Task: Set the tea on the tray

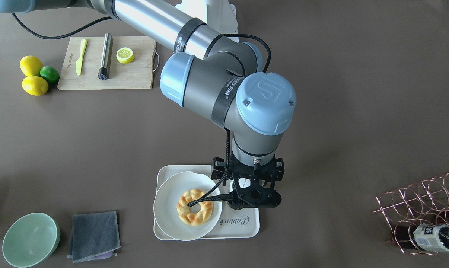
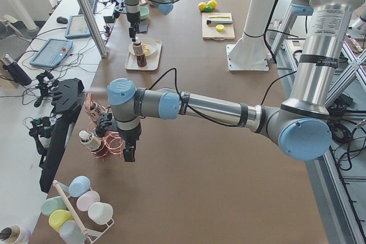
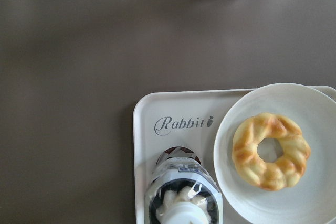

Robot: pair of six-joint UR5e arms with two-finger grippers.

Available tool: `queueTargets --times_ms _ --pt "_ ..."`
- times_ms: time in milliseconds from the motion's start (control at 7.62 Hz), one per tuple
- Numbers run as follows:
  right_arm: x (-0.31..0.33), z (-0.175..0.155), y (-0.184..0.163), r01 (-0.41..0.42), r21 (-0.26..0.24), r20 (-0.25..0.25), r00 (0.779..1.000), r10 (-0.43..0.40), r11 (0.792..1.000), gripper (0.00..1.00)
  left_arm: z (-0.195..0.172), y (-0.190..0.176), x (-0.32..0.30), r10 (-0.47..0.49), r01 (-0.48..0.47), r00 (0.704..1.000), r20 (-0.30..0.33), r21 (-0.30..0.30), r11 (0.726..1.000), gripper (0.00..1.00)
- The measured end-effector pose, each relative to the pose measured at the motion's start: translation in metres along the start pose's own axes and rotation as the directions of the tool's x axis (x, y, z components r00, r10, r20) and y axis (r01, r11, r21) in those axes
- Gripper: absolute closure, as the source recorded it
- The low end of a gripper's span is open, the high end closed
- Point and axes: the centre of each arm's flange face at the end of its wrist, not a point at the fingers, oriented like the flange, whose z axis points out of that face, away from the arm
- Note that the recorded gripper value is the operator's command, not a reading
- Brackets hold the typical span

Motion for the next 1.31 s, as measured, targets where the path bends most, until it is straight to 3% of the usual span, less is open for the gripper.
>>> queueTargets --times_ms 394,787,1312 --pt "0.029 -0.056 0.002 -0.024 -0.060 -0.012 1.000 0.023 0.998 0.00 -0.002 0.001 0.003 0.003 -0.003 1.000 -0.007 0.003 1.000 0.02" --pt "0.094 -0.117 0.029 -0.001 -0.156 -0.133 0.991 -0.020 0.988 0.00 -0.001 0.004 0.001 0.000 0.000 1.000 -0.006 0.000 1.000 0.02" --pt "0.346 -0.119 0.060 0.134 -0.234 -0.203 0.962 -0.183 0.963 0.00 0.002 0.010 -0.004 -0.007 0.007 1.000 0.001 -0.004 1.000 0.02"
